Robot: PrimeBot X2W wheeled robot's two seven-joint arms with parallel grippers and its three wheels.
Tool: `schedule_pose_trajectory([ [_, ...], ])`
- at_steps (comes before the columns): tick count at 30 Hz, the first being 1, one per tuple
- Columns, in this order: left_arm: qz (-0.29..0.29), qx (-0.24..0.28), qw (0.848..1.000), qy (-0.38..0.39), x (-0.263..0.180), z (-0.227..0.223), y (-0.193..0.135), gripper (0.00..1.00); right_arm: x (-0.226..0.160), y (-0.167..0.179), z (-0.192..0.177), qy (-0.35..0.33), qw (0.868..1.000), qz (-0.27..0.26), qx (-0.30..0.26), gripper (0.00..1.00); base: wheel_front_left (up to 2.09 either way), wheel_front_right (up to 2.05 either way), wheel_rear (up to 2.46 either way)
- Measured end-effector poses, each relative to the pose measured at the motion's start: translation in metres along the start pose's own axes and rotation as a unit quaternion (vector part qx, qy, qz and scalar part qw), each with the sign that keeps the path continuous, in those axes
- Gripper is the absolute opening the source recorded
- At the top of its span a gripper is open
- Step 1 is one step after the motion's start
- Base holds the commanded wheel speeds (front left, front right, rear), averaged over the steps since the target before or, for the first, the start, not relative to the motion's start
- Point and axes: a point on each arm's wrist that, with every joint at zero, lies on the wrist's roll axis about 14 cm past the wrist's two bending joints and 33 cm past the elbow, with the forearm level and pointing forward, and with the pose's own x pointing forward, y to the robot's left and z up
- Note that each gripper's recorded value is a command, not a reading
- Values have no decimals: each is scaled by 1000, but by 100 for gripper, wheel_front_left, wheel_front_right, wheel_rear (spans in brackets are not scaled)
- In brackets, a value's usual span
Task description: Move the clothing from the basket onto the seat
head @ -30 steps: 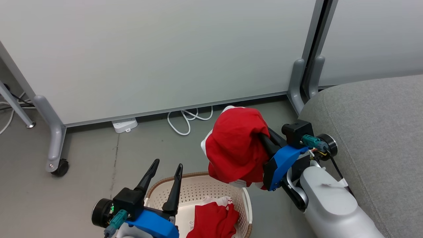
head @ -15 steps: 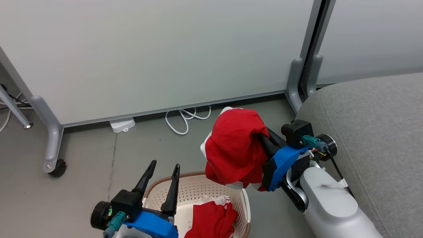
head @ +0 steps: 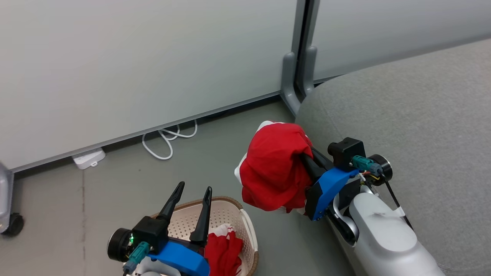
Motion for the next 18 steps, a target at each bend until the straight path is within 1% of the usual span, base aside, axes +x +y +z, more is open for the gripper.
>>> schedule_pose_trajectory([
  [8, -68, -5, 998, 11, 26, -9, -37, 100, -28, -45, -7, 5, 998, -67, 6, 0, 0, 0, 0],
  [18, -145, -13, 989, 29, 48, -24, -80, 100, -69, -92, -18, 16, 989, -145, 14, 0, 0, 0, 0],
])
